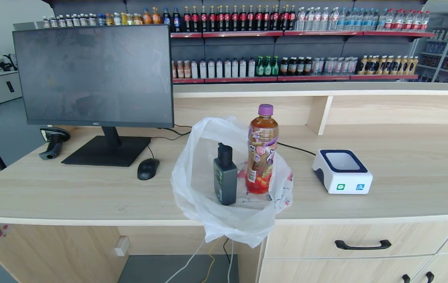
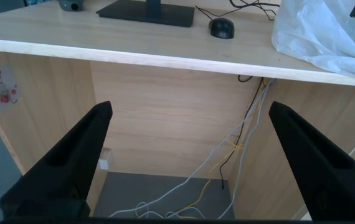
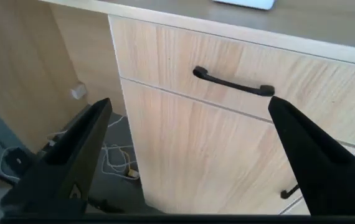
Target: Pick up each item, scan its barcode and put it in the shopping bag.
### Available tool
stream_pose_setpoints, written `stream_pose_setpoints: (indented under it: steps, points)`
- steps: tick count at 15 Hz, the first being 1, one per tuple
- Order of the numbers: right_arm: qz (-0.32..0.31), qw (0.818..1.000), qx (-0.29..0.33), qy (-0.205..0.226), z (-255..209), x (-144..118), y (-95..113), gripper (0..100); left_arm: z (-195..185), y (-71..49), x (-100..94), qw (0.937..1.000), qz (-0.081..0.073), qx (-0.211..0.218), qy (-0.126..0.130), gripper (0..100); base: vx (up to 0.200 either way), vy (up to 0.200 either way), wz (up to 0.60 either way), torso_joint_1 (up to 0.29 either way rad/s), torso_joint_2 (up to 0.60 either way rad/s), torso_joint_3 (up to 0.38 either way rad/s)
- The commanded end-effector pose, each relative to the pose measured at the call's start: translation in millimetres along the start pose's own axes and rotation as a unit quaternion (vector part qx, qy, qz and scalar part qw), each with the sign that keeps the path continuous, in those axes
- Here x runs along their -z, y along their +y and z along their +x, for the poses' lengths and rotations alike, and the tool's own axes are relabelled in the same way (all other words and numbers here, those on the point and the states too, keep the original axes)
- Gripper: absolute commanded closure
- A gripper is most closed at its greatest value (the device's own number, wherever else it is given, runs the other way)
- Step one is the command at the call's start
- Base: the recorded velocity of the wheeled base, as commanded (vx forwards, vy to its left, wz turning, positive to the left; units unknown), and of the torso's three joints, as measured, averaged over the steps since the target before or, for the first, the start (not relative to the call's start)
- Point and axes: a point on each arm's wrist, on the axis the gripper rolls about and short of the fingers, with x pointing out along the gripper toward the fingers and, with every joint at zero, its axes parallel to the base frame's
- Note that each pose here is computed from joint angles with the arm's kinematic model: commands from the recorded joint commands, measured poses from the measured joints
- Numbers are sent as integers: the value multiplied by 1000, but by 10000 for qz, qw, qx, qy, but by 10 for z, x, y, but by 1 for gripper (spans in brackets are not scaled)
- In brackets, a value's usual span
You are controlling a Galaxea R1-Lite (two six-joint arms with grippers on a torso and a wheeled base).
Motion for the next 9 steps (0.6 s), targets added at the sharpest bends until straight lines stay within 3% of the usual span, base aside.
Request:
stream_pose_setpoints:
  steps: [1,2,6,9]
  points:
    - [107,9946,1035,44,-3,4,25,0,0,0,0,10000,2,-1,-2,0,0,0,0,0,0,0]
    - [106,9943,1042,-203,-39,11,32,0,1,0,5,10000,2,-1,6,0,0,0,0,0,0,0]
    - [114,9896,1430,-91,-25,6,41,0,0,0,0,10000,25,6,-2,0,0,0,0,0,0,0]
    - [124,9835,1715,-560,-92,32,71,0,0,0,0,10000,25,6,-2,0,0,0,0,0,0,0]
